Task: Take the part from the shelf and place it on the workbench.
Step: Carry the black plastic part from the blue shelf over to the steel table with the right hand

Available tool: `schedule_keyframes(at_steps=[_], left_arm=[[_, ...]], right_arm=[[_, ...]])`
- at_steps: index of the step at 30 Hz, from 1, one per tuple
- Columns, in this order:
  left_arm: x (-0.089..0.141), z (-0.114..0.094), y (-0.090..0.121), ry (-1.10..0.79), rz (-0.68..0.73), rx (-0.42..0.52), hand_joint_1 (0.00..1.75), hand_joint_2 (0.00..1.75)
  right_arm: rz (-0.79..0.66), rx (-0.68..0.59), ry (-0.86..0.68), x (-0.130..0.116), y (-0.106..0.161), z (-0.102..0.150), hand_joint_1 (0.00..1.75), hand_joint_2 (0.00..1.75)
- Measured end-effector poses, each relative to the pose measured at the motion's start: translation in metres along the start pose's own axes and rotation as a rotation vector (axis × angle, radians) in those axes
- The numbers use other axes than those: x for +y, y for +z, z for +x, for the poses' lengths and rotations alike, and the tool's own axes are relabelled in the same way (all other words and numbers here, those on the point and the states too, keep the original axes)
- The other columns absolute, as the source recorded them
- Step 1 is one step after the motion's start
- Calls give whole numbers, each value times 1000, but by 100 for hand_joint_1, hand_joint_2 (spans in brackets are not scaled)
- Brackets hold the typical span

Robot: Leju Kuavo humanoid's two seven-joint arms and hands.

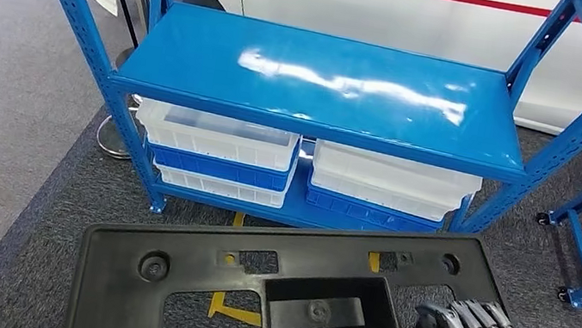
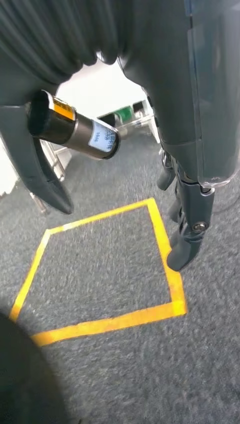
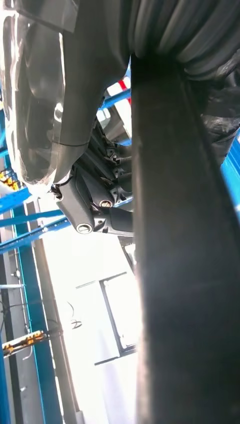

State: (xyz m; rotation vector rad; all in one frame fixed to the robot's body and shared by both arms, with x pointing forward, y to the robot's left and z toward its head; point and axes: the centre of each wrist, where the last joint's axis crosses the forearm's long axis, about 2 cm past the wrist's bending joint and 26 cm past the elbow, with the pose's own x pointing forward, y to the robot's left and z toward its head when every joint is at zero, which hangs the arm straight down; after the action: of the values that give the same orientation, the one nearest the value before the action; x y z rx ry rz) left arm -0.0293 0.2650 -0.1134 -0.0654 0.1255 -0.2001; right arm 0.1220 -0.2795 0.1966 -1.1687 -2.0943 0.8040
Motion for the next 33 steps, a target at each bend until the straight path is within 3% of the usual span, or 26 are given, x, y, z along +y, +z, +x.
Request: schedule_keyframes(at_steps=[9,24,33], left_arm=[[-10,17,2,4,-14,-61,0,175],[-16,24,3,61,-20,-48,0,175],[-9,27,4,50,3,-62,0,175]], right_arm=[[0,-108,18,-10,-26,-28,175,175],[13,-151,52,-3,-45,-38,175,175],[189,-115,204,23,-69,-57,175,175]])
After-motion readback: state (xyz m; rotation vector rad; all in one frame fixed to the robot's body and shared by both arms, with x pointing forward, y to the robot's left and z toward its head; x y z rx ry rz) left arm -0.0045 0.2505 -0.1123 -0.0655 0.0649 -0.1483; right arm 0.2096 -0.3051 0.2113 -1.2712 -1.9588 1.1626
